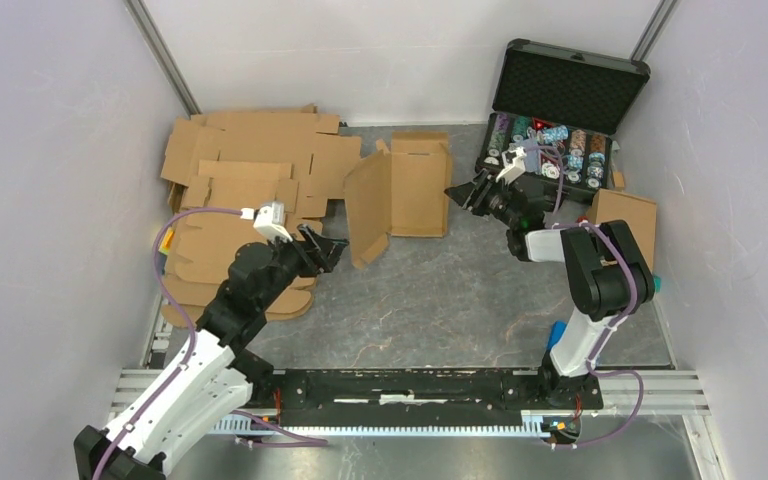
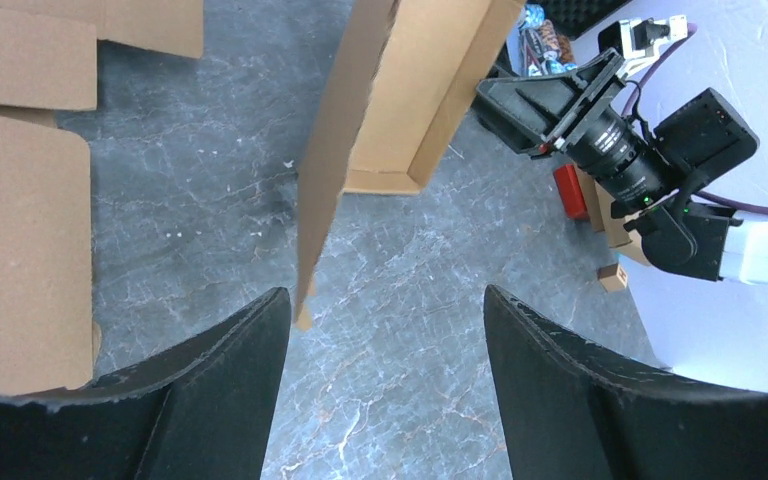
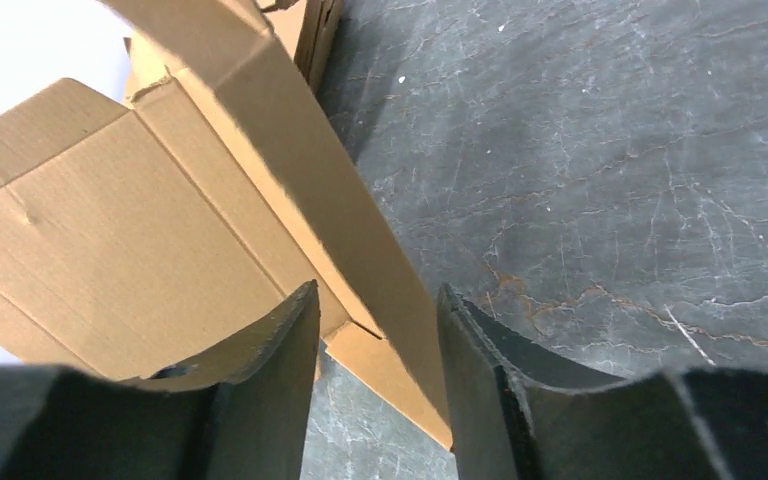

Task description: Fold the paper box

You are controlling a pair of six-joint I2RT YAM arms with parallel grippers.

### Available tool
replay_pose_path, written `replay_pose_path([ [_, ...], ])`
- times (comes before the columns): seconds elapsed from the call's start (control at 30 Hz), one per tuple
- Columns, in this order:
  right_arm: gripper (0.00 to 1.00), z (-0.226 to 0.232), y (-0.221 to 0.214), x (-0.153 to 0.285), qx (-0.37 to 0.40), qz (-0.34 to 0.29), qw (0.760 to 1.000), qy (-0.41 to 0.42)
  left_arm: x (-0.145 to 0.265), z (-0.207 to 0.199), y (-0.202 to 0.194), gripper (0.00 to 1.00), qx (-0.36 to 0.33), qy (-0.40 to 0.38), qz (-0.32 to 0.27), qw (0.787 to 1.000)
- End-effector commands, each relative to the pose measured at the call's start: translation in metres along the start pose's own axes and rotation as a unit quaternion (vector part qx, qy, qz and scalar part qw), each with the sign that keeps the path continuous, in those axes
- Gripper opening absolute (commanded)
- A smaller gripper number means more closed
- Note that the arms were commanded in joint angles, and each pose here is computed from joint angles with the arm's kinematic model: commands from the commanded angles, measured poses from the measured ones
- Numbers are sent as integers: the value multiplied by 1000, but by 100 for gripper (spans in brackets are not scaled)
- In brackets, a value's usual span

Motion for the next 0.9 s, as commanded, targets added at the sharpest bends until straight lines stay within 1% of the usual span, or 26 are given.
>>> replay_pose_path([
  [0.0, 50, 12, 12, -4, -25, -23, 998, 48, 4, 2, -3, 78, 22, 13, 12, 1000],
  [0.07, 45, 13, 8, -5, -31, -16, 998, 53, 5, -4, -5, 78, 30, 5, 24, 999],
  [0.13, 44, 8, 1, -5, -29, -3, 999, 42, 7, -10, -5, 78, 31, -2, 32, 999],
  [0.3, 44, -9, -16, -3, -5, 30, 1000, -7, 10, -7, 4, 79, 22, 13, 11, 1000],
  [0.33, 46, -10, -19, -4, -1, 38, 999, -12, 10, -6, 5, 79, 21, 15, 10, 1000],
  [0.43, 58, -22, -22, -10, 31, 62, 997, -47, 6, -5, 3, 79, 20, 18, 15, 1000],
  [0.5, 62, -31, -23, -16, 64, 86, 991, -82, 4, -5, 2, 79, 20, 17, 19, 999],
  [0.57, 63, -37, -22, -26, 96, 113, 983, -108, 4, -5, 2, 79, 18, 17, 19, 1000],
  [0.67, 58, -42, -19, -46, 132, 144, 970, -142, 4, -4, 3, 79, 15, 19, 16, 1000],
  [0.77, 54, -50, -17, -58, 162, 157, 957, -181, 4, 0, 3, 79, 14, 28, 14, 999],
  [0.87, 50, -53, -27, -69, 168, 177, 951, -190, 4, 9, 4, 79, 16, 48, 7, 999],
])
Point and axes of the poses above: each gripper's point midway between its finger pads, its own x axis back along the fingers, its own z axis along the line the jaws close on, y = z × x, the point moved 1 cm from there along x, back along the fingers, and after that the axes turned 15 degrees about x, right-handed, at the moved point
